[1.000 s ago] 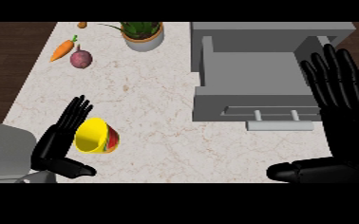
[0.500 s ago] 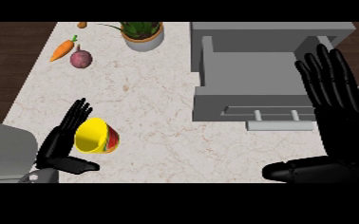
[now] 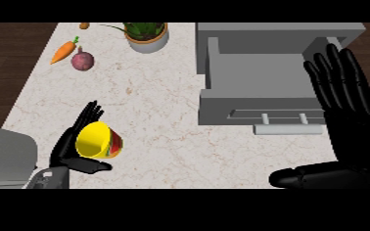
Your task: Pick up the cup, place it into the drawer and close the drawer
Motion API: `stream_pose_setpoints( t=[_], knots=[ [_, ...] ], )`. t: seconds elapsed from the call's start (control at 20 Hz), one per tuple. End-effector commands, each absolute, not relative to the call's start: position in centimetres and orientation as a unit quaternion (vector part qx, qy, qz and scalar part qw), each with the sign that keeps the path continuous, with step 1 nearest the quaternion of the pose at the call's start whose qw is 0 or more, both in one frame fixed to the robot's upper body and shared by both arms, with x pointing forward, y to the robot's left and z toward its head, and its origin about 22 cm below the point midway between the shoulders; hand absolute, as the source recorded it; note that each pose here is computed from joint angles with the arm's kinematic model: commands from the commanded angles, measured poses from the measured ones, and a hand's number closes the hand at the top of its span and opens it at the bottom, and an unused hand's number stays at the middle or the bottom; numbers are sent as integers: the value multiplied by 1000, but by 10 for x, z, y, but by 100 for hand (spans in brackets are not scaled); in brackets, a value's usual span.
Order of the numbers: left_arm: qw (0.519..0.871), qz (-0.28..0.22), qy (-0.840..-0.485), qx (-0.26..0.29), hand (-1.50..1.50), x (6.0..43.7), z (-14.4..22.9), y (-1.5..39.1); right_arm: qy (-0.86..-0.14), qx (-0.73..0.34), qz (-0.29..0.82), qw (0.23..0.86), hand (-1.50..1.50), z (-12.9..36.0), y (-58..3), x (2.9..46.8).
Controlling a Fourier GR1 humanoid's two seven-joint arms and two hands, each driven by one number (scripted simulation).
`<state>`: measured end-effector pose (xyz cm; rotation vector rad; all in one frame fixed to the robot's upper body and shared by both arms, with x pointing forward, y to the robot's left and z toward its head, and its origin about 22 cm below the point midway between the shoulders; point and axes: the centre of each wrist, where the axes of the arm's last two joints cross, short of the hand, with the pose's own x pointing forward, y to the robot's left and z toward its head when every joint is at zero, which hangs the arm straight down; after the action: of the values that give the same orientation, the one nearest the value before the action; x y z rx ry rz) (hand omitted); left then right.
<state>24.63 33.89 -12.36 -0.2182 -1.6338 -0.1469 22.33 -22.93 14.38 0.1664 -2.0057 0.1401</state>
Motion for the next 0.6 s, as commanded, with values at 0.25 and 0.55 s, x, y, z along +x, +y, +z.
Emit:
stream_pose_setpoints(
  t=[0.25,0.55],
  knots=[
    [656,-38,-738,-155,-150,249,-132,329,-842,72,60,531,-150,158,-236,225],
    [654,-28,-732,-188,-150,261,-129,331,-840,79,61,534,-150,133,-238,214]
  ],
)
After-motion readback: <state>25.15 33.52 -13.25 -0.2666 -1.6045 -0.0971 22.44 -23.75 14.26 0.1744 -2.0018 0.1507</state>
